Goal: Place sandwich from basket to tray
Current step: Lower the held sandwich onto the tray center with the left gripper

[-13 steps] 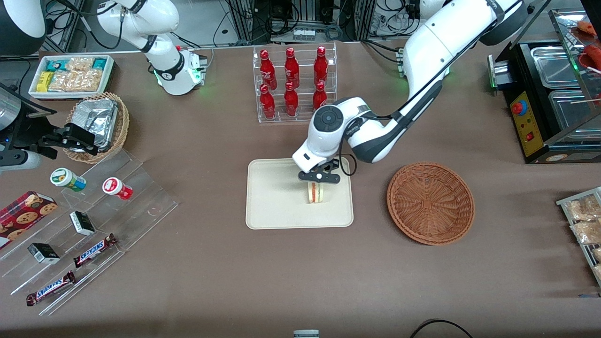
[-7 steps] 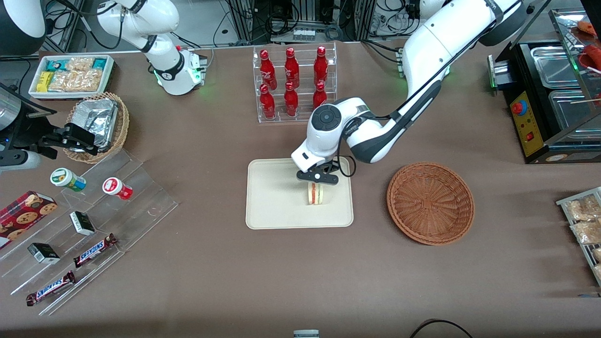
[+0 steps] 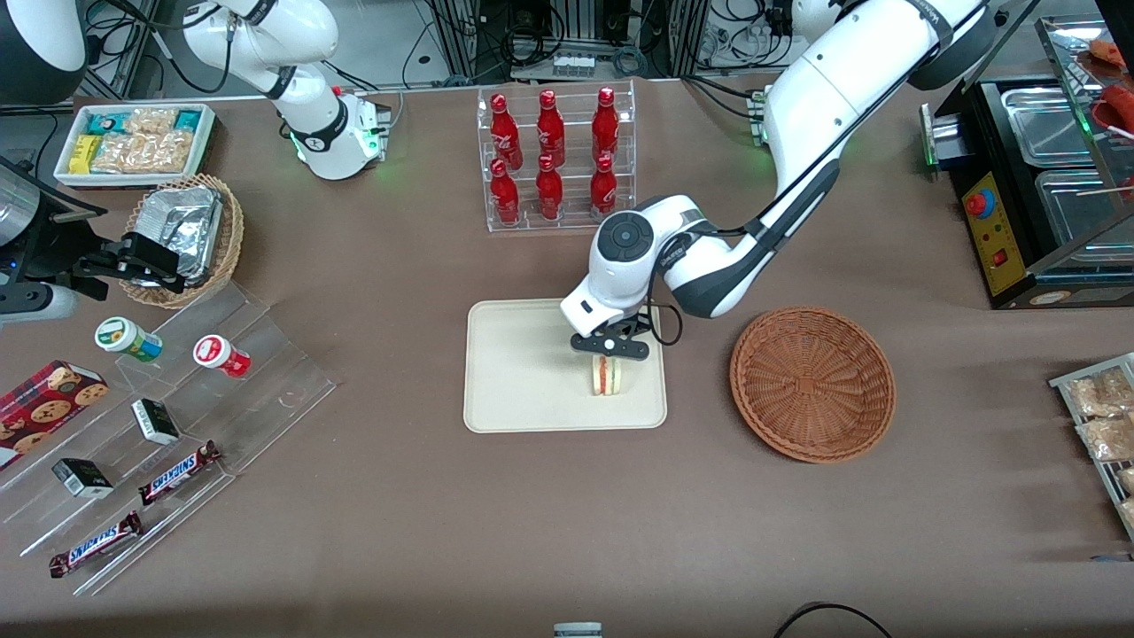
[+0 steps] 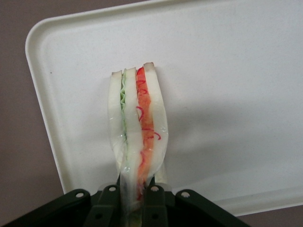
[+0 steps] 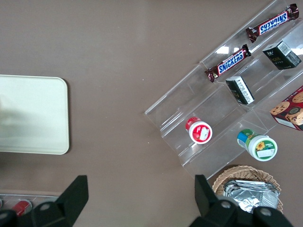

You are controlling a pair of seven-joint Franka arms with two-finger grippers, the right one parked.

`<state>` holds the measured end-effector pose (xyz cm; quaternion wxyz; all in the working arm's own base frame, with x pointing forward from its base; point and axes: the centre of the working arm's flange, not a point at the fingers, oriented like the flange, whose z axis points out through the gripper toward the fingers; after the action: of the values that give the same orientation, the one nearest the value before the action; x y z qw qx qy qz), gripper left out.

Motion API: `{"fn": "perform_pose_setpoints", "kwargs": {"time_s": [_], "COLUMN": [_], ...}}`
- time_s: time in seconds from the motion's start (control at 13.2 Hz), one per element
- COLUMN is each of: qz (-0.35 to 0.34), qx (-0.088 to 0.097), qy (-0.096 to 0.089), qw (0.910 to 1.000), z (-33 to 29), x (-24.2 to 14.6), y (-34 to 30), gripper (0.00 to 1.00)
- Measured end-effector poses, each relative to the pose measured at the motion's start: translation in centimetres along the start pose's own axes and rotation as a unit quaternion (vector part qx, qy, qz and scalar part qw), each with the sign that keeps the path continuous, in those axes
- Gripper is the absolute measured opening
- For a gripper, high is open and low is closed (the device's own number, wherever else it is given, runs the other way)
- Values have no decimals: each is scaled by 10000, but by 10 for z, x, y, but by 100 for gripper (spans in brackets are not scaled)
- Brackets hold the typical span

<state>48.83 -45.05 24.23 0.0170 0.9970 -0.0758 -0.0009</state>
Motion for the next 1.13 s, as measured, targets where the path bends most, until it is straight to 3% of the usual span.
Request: {"fn": "perform_pose_setpoints", "kwargs": {"time_s": [0.3, 0.38, 0.83, 0.98, 1.13], "qz": [-22, -26, -301, -392, -533], "qx": [-34, -40, -74, 27, 307], "qy": [13, 23, 81, 42, -45], "qw": [10000, 10000, 9995, 9992, 9981], "z": [-1, -1, -8, -13, -31], "x": [4, 4, 10, 15, 28], "y": [1, 1, 1, -2, -11], "gripper": [15, 20, 78, 99, 100]}}
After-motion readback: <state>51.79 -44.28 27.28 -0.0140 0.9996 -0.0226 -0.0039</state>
